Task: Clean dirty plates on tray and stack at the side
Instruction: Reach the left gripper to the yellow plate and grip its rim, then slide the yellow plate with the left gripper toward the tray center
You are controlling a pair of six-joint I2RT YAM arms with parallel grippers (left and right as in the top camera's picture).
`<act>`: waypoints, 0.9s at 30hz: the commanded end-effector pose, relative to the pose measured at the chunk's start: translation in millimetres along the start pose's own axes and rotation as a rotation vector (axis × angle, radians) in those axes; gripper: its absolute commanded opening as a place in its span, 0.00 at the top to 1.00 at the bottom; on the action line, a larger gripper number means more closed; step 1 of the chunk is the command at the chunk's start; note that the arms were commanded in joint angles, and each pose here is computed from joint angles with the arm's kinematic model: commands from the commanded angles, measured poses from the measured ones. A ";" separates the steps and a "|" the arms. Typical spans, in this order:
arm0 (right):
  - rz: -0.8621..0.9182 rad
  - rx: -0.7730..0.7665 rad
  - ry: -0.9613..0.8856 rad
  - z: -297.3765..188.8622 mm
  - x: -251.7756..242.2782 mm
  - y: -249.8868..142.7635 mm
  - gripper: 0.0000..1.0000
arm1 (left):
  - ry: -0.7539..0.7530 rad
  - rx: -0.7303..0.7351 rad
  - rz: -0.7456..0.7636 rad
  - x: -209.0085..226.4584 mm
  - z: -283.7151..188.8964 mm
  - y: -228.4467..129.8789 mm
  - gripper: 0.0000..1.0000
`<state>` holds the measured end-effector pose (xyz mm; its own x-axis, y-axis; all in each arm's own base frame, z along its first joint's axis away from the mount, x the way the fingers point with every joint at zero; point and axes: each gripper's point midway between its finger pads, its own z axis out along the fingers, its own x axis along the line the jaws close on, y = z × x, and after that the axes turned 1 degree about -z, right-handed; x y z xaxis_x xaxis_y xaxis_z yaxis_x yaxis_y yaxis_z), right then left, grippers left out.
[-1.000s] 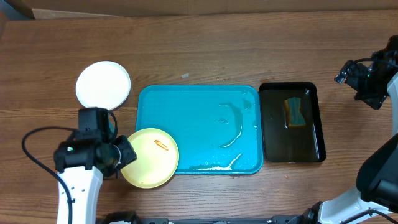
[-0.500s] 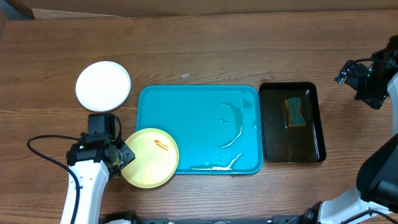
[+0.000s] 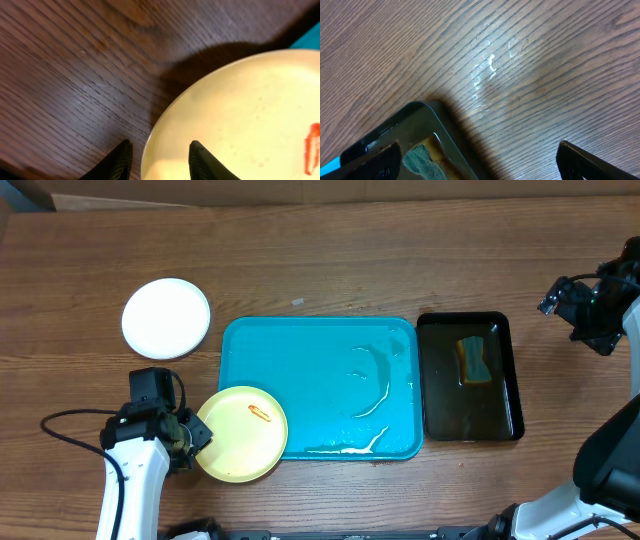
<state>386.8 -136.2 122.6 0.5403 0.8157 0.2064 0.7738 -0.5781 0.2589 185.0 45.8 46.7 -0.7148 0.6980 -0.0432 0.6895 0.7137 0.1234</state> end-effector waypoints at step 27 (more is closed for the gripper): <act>0.003 -0.026 0.011 -7.3 2.4 6.8 0.00 | -0.279 0.183 0.117 -47.9 18.8 -31.2 0.95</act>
<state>386.8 -136.2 122.6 0.5405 0.8155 0.2068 0.7737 -0.5784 0.2587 193.7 7.4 24.7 -0.6467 0.7310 -0.2178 0.7509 0.6603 -0.0137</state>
